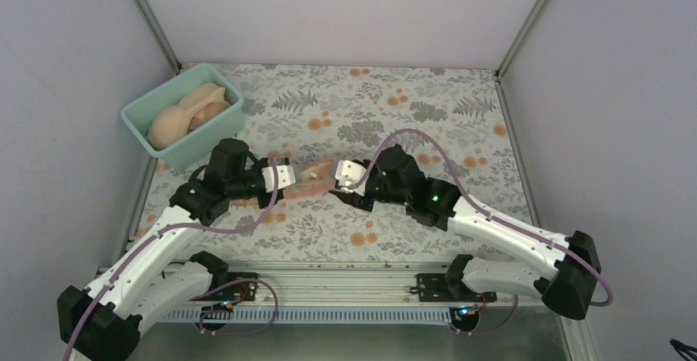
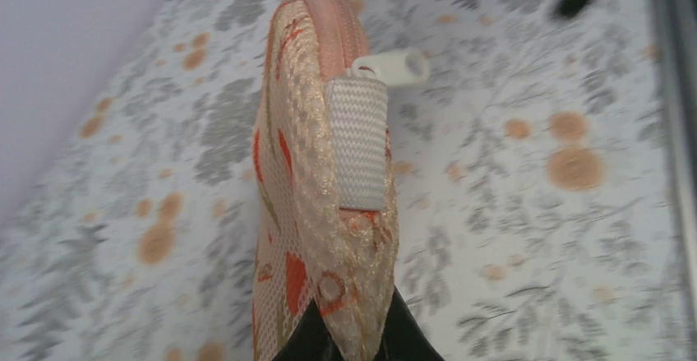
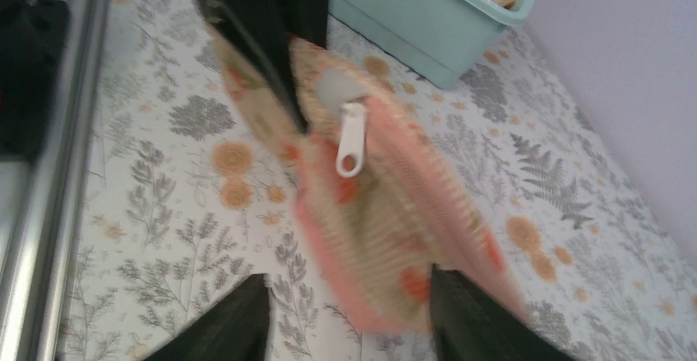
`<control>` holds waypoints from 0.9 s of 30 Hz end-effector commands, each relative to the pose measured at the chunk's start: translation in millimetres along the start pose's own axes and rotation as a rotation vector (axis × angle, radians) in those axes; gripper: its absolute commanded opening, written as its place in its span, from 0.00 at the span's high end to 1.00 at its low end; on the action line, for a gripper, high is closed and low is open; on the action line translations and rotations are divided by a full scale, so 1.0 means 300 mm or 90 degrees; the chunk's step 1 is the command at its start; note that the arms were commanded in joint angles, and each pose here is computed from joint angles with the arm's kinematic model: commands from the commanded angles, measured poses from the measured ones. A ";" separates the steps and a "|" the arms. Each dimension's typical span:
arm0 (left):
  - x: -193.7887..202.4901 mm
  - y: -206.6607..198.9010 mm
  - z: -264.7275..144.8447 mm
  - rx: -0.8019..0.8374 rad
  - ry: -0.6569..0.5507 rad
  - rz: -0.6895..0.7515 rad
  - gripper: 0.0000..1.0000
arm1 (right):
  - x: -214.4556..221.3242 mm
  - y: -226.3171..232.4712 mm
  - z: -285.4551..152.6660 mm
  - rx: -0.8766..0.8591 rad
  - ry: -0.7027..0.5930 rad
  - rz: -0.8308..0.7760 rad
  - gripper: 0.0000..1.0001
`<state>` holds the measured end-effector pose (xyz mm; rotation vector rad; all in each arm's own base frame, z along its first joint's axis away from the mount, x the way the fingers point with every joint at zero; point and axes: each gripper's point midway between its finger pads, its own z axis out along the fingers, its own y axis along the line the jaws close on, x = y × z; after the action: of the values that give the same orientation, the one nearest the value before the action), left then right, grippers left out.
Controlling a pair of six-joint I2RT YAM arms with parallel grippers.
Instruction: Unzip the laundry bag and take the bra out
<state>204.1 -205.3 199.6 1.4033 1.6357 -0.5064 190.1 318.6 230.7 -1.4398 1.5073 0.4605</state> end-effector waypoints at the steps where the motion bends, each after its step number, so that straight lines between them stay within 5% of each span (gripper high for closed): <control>1: -0.070 0.169 -0.058 -0.178 0.023 0.135 0.98 | -0.123 0.034 -0.087 -0.045 -0.080 0.047 0.41; 9: -0.208 0.345 -0.170 -0.389 0.028 0.240 0.98 | -0.232 -0.101 -0.141 0.062 -0.172 0.219 0.43; 15: -0.361 0.336 -0.272 -0.479 -0.037 0.399 0.98 | -0.331 -0.123 -0.153 -0.033 -0.292 0.370 0.45; 19: -0.472 0.279 -0.352 -0.548 -0.120 0.544 0.98 | -0.398 -0.151 -0.186 -0.084 -0.351 0.387 0.44; 27: -0.555 0.292 -0.413 -0.617 -0.139 0.603 0.98 | -0.471 -0.110 -0.160 -0.143 -0.365 0.311 0.41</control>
<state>239.9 -183.3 389.4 1.1742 0.7882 0.5081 194.7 337.1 350.8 -0.8748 1.4741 1.2025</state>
